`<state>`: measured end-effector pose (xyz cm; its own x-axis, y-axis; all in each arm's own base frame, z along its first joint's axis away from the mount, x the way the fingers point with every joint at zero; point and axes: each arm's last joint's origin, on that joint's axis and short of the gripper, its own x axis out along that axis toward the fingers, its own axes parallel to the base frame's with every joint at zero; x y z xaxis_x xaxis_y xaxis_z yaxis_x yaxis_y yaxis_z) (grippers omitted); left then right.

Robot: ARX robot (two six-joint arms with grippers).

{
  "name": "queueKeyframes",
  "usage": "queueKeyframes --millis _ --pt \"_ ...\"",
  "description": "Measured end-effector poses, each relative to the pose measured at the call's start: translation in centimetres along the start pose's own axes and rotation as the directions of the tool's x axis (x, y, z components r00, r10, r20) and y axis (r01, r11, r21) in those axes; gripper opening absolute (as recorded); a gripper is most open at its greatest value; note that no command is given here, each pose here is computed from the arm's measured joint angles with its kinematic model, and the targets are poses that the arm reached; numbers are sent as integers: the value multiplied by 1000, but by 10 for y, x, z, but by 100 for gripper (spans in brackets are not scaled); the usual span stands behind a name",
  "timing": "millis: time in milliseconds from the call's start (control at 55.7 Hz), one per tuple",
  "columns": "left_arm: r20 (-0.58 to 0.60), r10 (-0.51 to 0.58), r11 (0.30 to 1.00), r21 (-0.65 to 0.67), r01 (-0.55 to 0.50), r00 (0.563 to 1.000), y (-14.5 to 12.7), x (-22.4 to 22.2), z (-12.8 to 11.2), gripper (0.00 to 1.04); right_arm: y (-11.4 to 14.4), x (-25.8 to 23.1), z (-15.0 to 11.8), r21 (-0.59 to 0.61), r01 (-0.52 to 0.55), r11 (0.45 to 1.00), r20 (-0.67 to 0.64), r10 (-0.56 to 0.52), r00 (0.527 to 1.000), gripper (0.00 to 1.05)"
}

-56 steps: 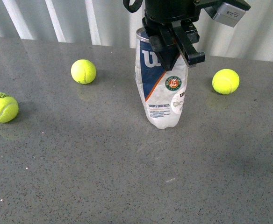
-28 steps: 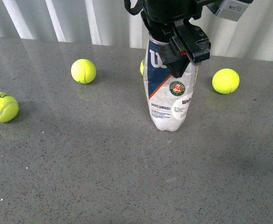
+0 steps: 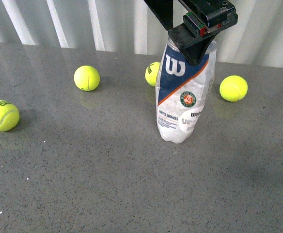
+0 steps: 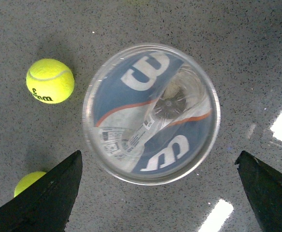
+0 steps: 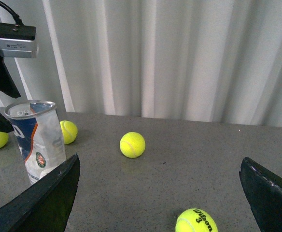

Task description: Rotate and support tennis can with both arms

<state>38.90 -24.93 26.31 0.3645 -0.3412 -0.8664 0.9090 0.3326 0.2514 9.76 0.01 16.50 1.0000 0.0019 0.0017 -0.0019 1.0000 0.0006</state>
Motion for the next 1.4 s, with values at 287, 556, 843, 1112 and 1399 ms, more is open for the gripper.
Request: queueKeyframes --millis 287,556,843,1112,1399 --pt "20 23 998 -55 -22 1000 -10 -16 -15 98 0 0 0 0 0 1000 0 0 1000 98" --pt "130 244 935 -294 -198 961 -7 -48 -27 98 0 0 0 0 0 1000 0 0 1000 98" --pt "222 493 699 -676 -232 841 -4 -87 -35 98 0 0 0 0 0 1000 0 0 1000 98" --pt "225 903 355 -870 -342 366 -35 -92 -122 55 0 0 0 0 3 1000 0 -3 1000 98" --pt "209 900 347 -876 -336 384 -87 -86 -217 4 0 0 0 0 1 1000 0 -1 1000 98"
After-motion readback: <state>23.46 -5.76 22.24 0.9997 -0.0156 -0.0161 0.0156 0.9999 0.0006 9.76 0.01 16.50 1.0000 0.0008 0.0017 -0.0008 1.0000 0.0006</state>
